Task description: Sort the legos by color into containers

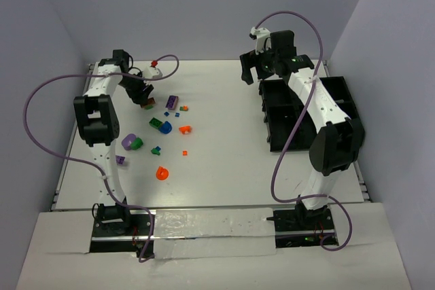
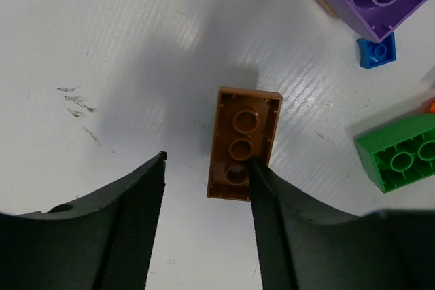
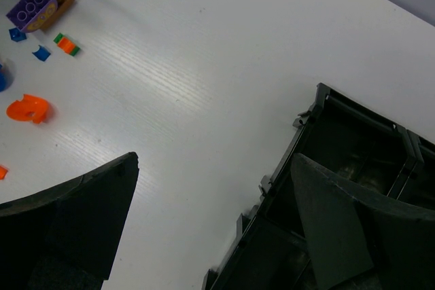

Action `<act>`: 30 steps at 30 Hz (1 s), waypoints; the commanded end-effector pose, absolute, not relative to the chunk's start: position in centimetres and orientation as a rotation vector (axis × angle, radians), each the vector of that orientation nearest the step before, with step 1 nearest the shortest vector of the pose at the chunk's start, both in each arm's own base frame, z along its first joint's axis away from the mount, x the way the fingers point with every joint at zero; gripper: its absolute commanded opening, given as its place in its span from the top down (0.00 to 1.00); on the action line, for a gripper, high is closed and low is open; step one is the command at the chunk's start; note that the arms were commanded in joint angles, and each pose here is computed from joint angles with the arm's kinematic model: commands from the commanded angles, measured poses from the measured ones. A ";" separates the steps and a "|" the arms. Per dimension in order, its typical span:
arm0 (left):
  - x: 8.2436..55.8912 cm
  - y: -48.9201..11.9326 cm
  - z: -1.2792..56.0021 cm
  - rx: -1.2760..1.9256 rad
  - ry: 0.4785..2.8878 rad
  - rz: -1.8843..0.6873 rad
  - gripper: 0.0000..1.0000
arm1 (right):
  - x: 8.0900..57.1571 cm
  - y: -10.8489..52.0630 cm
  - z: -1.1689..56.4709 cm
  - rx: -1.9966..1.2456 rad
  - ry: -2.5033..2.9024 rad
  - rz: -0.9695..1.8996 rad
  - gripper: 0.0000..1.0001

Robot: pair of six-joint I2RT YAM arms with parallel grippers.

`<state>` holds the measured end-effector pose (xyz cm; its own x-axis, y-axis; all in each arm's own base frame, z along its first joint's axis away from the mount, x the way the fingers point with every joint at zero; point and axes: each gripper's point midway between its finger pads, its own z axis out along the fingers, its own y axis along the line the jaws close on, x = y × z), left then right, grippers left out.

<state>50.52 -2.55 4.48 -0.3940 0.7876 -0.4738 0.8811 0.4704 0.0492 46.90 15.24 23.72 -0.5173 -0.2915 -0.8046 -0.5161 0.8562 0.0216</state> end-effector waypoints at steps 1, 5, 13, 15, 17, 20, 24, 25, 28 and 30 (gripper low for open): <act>50.4 -3.4 4.8 1.439 2.250 -0.314 0.52 | 48.1 15.2 25.8 -0.584 2.086 0.306 0.00; 50.1 -3.8 5.0 1.447 2.242 -0.326 0.66 | 48.2 15.2 25.8 -0.585 2.086 0.303 0.00; 50.4 -4.2 7.0 1.427 2.217 -0.336 0.92 | 48.3 15.5 25.9 -0.584 2.084 0.316 0.00; 50.5 -4.4 7.9 1.402 2.206 -0.342 0.93 | 48.4 15.6 26.2 -0.582 2.075 0.323 0.00; 50.6 -5.1 9.2 1.369 2.178 -0.365 0.99 | 48.2 16.0 26.7 -0.574 2.067 0.358 0.00; 50.7 -6.0 11.4 1.303 2.153 -0.405 1.00 | 47.7 16.8 27.5 -0.547 2.055 0.423 0.00; 50.2 -8.0 15.4 1.182 2.104 -0.521 1.00 | 46.6 18.5 28.0 -0.535 2.021 0.571 0.00; 50.0 -8.5 16.3 1.154 2.091 -0.549 1.00 | 46.4 18.9 28.0 -0.545 2.004 0.605 0.00; 49.4 -10.6 20.1 1.009 2.041 -0.693 1.00 | 46.0 20.2 28.8 -0.548 1.925 0.679 0.00; 48.0 -12.2 22.0 0.884 2.036 -0.845 1.00 | 46.0 20.9 29.4 -0.554 1.878 0.693 0.00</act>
<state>49.62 -7.81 11.97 -0.4829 0.5570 -0.6757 0.8189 0.5606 -0.1231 46.51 18.78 24.49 -0.5146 -0.1579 -0.8428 -0.5744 0.7932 0.2021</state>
